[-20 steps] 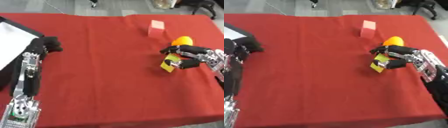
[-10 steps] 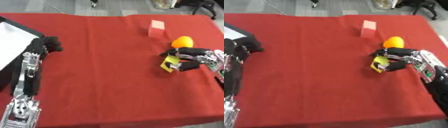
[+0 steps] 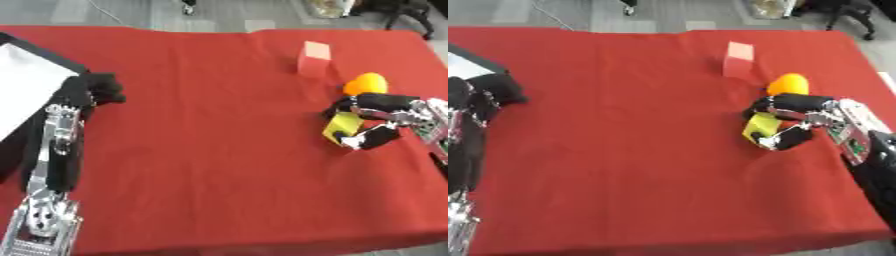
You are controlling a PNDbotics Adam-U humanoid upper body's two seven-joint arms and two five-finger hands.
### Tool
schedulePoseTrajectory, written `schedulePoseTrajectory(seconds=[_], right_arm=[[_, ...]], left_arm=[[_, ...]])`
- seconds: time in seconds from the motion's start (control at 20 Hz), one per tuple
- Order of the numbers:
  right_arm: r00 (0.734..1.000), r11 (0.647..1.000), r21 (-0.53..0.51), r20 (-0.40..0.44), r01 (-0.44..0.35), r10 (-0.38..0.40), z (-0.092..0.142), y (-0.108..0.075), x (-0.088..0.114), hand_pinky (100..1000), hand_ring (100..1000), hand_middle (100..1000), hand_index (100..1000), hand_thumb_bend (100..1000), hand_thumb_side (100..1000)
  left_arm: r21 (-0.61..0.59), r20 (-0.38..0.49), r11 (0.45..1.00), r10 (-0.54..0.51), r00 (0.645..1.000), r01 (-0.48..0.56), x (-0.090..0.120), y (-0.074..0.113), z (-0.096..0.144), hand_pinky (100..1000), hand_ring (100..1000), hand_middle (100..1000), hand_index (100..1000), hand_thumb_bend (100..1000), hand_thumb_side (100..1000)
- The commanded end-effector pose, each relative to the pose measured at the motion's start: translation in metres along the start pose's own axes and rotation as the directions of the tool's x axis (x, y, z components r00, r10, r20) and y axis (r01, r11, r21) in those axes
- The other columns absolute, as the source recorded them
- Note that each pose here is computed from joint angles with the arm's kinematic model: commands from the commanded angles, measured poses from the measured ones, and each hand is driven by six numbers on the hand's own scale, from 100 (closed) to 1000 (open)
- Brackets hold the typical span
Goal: Pick up the objects with one hand, pass them to the other hand, and then place them into the box on the other side of the table.
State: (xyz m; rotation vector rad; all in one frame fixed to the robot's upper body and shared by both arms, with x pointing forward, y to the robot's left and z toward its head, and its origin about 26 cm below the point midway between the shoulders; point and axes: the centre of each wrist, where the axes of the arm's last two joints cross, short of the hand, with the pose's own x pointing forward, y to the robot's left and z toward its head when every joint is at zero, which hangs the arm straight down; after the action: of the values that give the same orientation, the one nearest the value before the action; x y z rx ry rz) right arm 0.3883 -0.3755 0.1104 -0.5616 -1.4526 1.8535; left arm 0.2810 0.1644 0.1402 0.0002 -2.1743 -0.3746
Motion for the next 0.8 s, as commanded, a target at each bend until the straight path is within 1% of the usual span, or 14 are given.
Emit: schedulePoseTrajectory(seconds=[0.05,0.1,0.15,0.2,0.25,0.3,0.35,0.45,0.6,0.8], right_arm=[[0.998,0.998,-0.039,-0.034,-0.057,0.055,0.013,-0.018,-0.006,484,450,551,700,100,282],[0.998,0.996,-0.060,-0.036,-0.061,0.059,0.013,-0.020,-0.006,453,423,521,663,100,259],[0.997,0.995,-0.080,-0.039,-0.065,0.062,0.014,-0.021,-0.006,423,392,481,607,100,237],[0.997,0.992,-0.105,-0.041,-0.066,0.062,0.014,-0.023,-0.005,401,369,454,572,100,224],[0.997,0.989,-0.128,-0.044,-0.068,0.062,0.014,-0.024,-0.005,366,336,401,519,100,213],[0.997,0.985,-0.157,-0.044,-0.067,0.061,0.014,-0.026,-0.004,339,310,370,483,100,206],[0.997,0.980,-0.186,-0.043,-0.066,0.059,0.014,-0.028,-0.004,296,271,329,436,100,189],[0.998,0.970,-0.236,-0.035,-0.064,0.057,0.015,-0.034,-0.003,264,236,288,389,100,152],[0.997,0.949,-0.306,-0.009,-0.077,0.079,0.017,-0.051,0.002,258,227,264,363,100,125],[0.992,0.917,-0.386,0.044,-0.096,0.122,0.017,-0.079,0.013,258,222,260,360,100,100]], left_arm=[[-0.008,0.020,1.000,-0.007,1.000,0.007,0.004,0.002,-0.002,757,604,593,734,324,1000],[-0.007,0.020,1.000,-0.007,1.000,0.007,0.004,0.002,-0.002,757,604,593,734,324,1000],[-0.007,0.020,1.000,-0.007,1.000,0.007,0.004,0.002,-0.002,757,604,593,734,324,1000],[-0.007,0.020,1.000,-0.007,1.000,0.007,0.004,0.002,-0.002,757,604,593,735,324,1000],[-0.006,0.020,1.000,-0.007,1.000,0.007,0.004,0.002,-0.002,757,604,593,734,324,1000],[-0.006,0.019,1.000,-0.007,1.000,0.007,0.004,0.002,-0.002,757,604,593,734,323,1000],[-0.006,0.018,1.000,-0.007,1.000,0.008,0.004,0.002,-0.002,757,604,593,734,323,1000],[-0.005,0.017,1.000,-0.008,1.000,0.008,0.004,0.002,-0.002,757,603,593,734,323,1000],[-0.005,0.014,1.000,-0.010,1.000,0.010,0.003,0.003,-0.001,757,604,593,734,323,1000],[-0.007,0.003,1.000,-0.011,1.000,0.011,0.001,0.002,0.000,756,603,592,734,323,1000]])
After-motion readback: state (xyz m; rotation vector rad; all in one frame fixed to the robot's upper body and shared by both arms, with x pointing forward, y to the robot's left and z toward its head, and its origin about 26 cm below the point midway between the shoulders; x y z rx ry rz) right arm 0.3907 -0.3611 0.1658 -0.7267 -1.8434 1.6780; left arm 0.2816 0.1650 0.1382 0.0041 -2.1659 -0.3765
